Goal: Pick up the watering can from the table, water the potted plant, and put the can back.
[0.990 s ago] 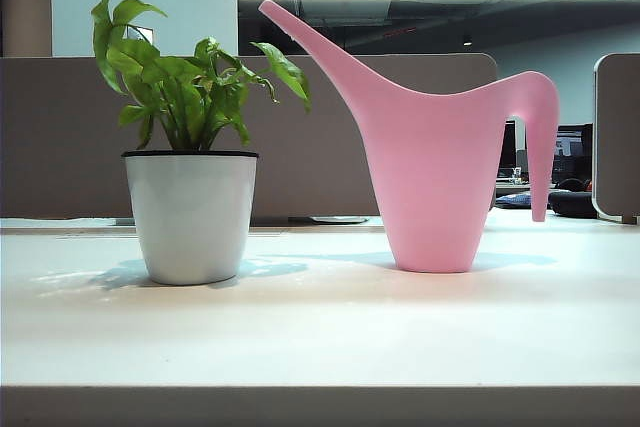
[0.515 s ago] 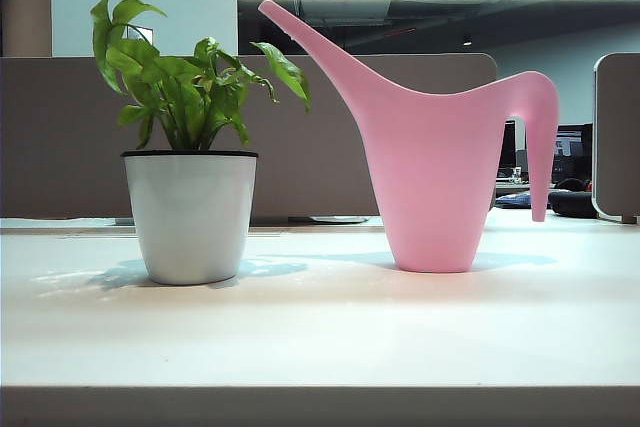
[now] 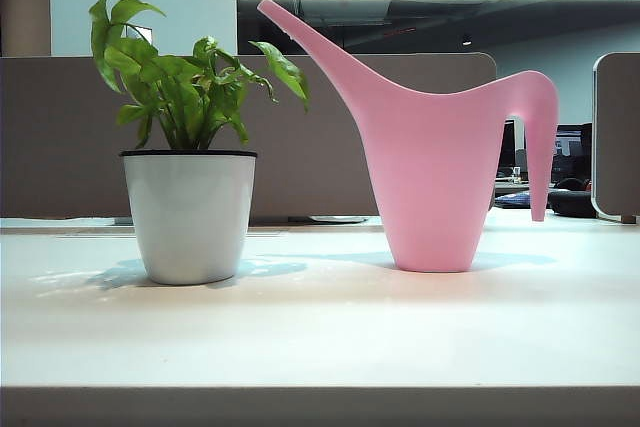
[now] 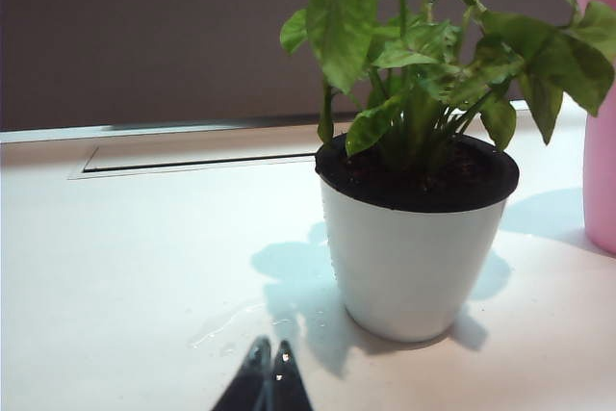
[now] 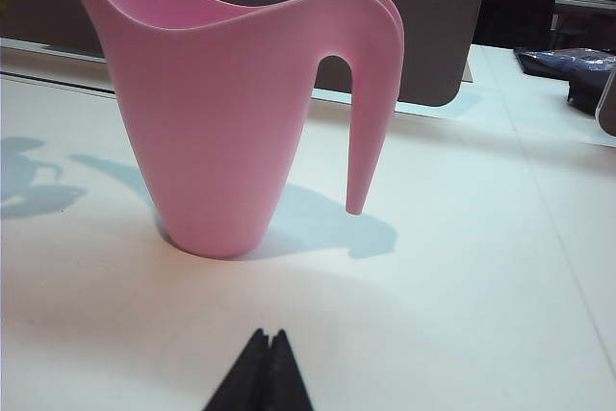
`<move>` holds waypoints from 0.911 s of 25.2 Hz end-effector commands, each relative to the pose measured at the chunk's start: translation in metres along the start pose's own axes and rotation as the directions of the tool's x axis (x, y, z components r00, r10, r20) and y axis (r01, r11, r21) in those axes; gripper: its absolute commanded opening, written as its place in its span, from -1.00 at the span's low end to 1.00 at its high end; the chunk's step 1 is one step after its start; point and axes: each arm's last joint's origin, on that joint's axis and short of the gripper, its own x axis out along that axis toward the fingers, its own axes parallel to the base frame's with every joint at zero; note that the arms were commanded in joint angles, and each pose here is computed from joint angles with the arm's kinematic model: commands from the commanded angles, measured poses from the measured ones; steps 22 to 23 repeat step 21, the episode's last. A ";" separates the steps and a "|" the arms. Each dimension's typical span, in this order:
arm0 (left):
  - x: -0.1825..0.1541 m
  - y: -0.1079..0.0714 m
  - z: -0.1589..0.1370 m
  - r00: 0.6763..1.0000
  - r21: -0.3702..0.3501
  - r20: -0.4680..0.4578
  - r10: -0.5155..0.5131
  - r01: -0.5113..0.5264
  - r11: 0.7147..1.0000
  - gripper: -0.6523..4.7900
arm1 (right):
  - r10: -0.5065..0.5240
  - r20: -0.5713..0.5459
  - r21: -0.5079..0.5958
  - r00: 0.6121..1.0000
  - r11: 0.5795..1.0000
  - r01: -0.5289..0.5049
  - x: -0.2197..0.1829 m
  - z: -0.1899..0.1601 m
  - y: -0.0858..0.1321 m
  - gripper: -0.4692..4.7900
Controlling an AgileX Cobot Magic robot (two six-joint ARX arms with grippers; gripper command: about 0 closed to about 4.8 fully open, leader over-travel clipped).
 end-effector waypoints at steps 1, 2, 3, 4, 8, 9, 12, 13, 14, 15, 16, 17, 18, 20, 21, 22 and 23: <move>0.000 0.000 0.000 1.000 0.003 0.000 -0.012 0.012 1.000 -0.78 | -0.007 0.020 -0.013 1.000 1.000 0.008 0.000 0.001 0.000 -0.83; 0.000 0.000 0.002 1.000 0.020 0.017 -0.011 0.011 1.000 -0.78 | -0.014 0.021 -0.013 1.000 1.000 0.014 0.000 0.001 0.000 -0.83; 0.000 0.000 0.002 1.000 0.026 0.022 -0.011 0.011 1.000 -0.78 | -0.025 0.020 -0.013 0.999 1.000 0.025 0.000 0.001 -0.001 -0.83; 0.000 0.000 0.002 1.000 0.025 0.020 0.010 -0.010 1.000 -0.78 | -0.046 0.017 -0.011 0.999 0.999 0.046 0.000 0.001 -0.001 -0.83; 0.000 0.002 -0.001 0.998 0.028 -0.011 0.070 -0.069 0.997 -0.78 | -0.038 0.002 -0.009 0.999 0.999 0.038 0.000 -0.001 -0.001 -0.82; 0.000 0.002 -0.002 0.997 0.030 -0.021 0.069 -0.069 0.997 -0.78 | -0.035 -0.019 0.002 0.999 0.999 0.035 0.000 -0.003 -0.001 -0.82; 0.000 0.002 -0.003 0.997 0.031 -0.027 0.067 -0.066 0.997 -0.78 | -0.032 -0.049 0.004 0.998 0.999 0.033 0.000 -0.006 0.000 -0.82; 0.000 0.002 -0.003 0.997 0.031 -0.027 0.067 -0.066 0.997 -0.78 | -0.032 -0.055 0.005 0.998 0.999 0.032 0.000 -0.006 0.000 -0.82; 0.000 0.002 -0.003 0.997 0.031 -0.027 0.067 -0.066 0.997 -0.78 | -0.032 -0.060 0.005 0.998 0.999 0.032 0.000 -0.007 0.000 -0.82; 0.000 0.002 -0.003 0.997 0.030 -0.027 0.067 -0.066 0.997 -0.78 | -0.031 -0.064 0.005 0.997 0.999 0.031 0.000 -0.007 0.000 -0.82; 0.000 0.002 -0.003 0.997 0.030 -0.027 0.067 -0.066 0.997 -0.78 | -0.030 -0.069 0.006 0.997 1.000 0.031 0.000 -0.008 0.000 -0.82; 0.000 0.002 -0.003 0.997 0.031 -0.027 0.067 -0.066 0.997 -0.78 | -0.030 -0.069 0.006 0.997 1.000 0.031 0.000 -0.008 0.000 -0.82; 0.000 0.002 -0.003 0.997 0.031 -0.027 0.067 -0.066 0.997 -0.78 | -0.031 -0.069 0.006 0.997 0.999 0.031 0.000 -0.008 0.000 -0.82; 0.000 0.002 -0.003 0.997 0.031 -0.027 0.067 -0.066 0.997 -0.78 | -0.031 -0.069 0.006 0.997 0.999 0.031 0.000 -0.008 0.000 -0.82; 0.000 0.002 -0.003 0.997 0.030 -0.027 0.067 -0.066 0.997 -0.78 | -0.030 -0.069 0.006 0.997 1.000 0.031 0.000 -0.008 0.000 -0.82; 0.000 0.002 -0.003 0.997 0.030 -0.027 0.067 -0.066 0.997 -0.78 | -0.030 -0.069 0.006 0.997 1.000 0.031 0.000 -0.008 0.000 -0.82; 0.000 0.002 -0.003 0.997 0.030 -0.027 0.067 -0.066 0.997 -0.78 | -0.030 -0.069 0.006 0.997 1.000 0.031 0.000 -0.008 0.000 -0.82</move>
